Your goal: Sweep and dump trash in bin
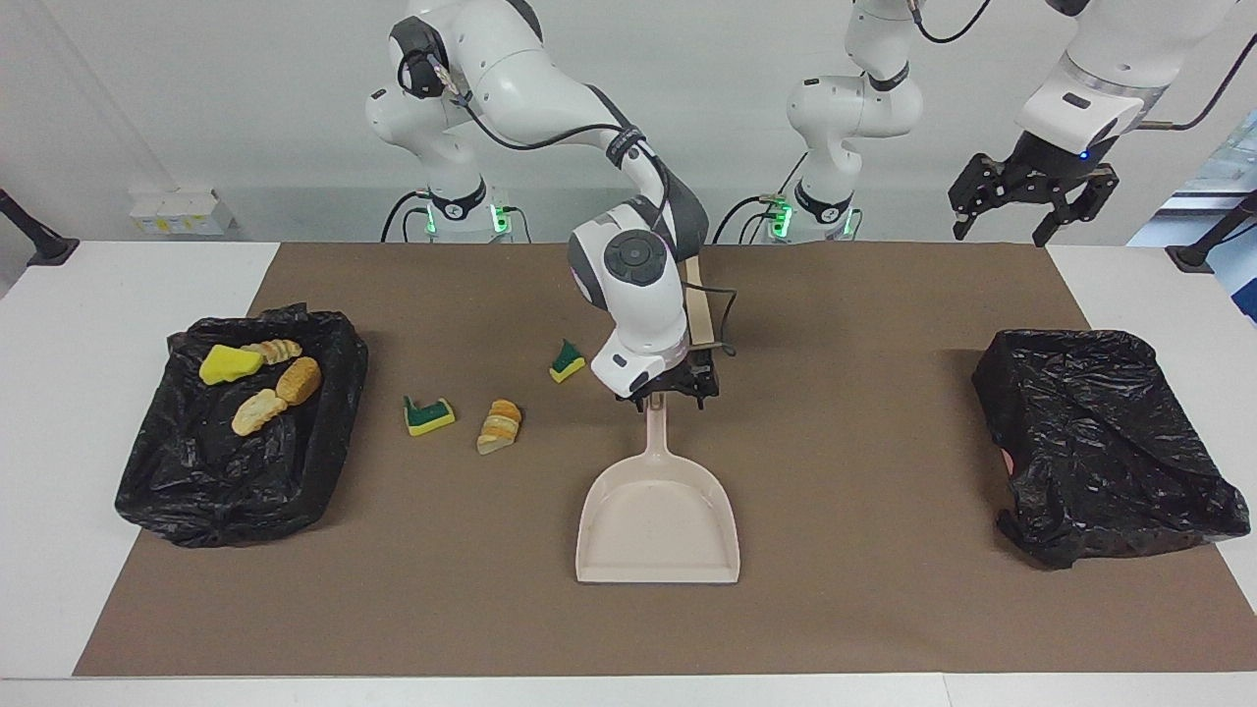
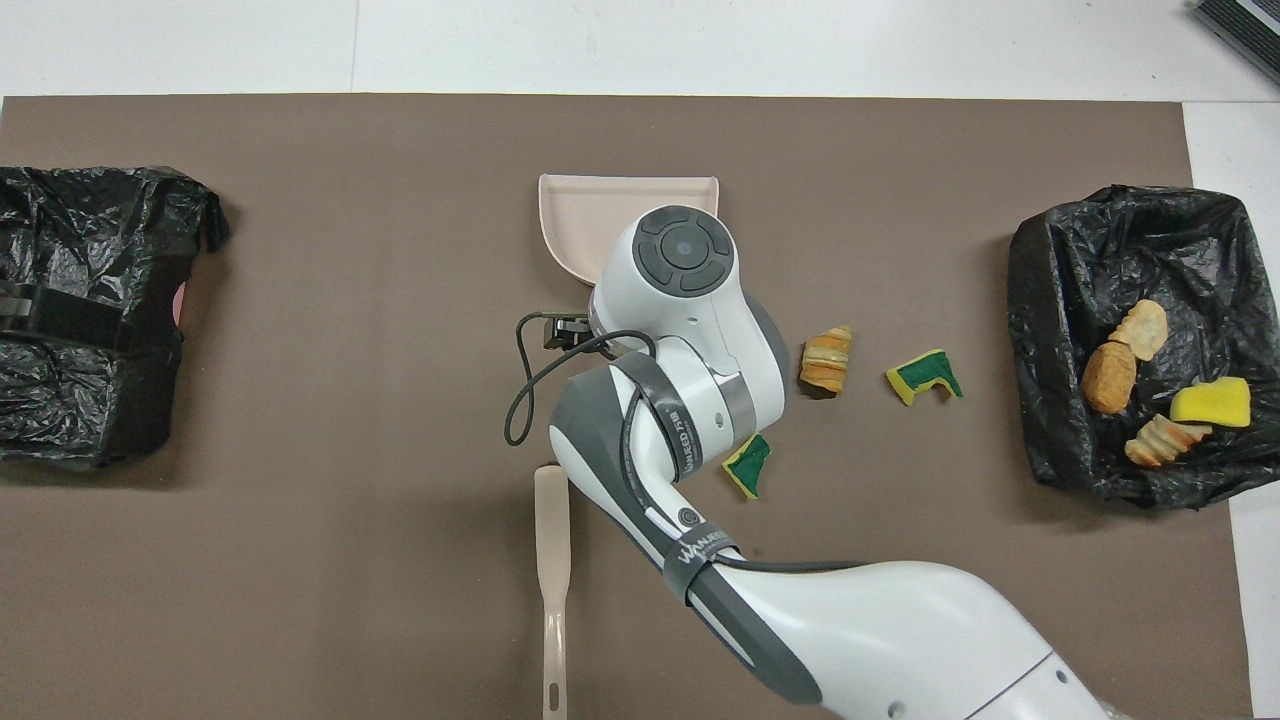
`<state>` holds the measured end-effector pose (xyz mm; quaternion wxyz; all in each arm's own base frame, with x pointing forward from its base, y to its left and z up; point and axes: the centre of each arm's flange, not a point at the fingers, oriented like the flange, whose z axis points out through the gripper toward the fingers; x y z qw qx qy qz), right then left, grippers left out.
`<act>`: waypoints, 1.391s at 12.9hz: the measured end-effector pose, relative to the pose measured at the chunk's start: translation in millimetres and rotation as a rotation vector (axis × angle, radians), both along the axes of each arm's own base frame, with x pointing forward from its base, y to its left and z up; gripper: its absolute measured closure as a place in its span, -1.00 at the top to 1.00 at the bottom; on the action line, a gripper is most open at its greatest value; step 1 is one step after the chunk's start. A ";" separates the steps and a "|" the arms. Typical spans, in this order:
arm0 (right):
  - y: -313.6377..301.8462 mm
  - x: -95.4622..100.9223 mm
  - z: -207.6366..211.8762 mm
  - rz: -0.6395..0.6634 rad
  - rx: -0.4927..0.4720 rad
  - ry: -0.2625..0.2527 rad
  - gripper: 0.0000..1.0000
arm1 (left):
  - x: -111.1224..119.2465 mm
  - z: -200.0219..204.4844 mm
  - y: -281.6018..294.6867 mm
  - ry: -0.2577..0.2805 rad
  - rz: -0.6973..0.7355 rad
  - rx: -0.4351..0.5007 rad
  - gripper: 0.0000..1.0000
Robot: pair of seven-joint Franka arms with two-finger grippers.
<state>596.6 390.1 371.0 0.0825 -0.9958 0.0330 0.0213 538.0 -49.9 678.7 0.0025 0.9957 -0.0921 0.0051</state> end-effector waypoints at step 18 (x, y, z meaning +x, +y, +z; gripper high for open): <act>62.7 -270.2 -18.5 -0.030 -0.065 0.105 1.00 | 14.5 -66.7 -158.9 -0.080 -0.074 -0.031 1.00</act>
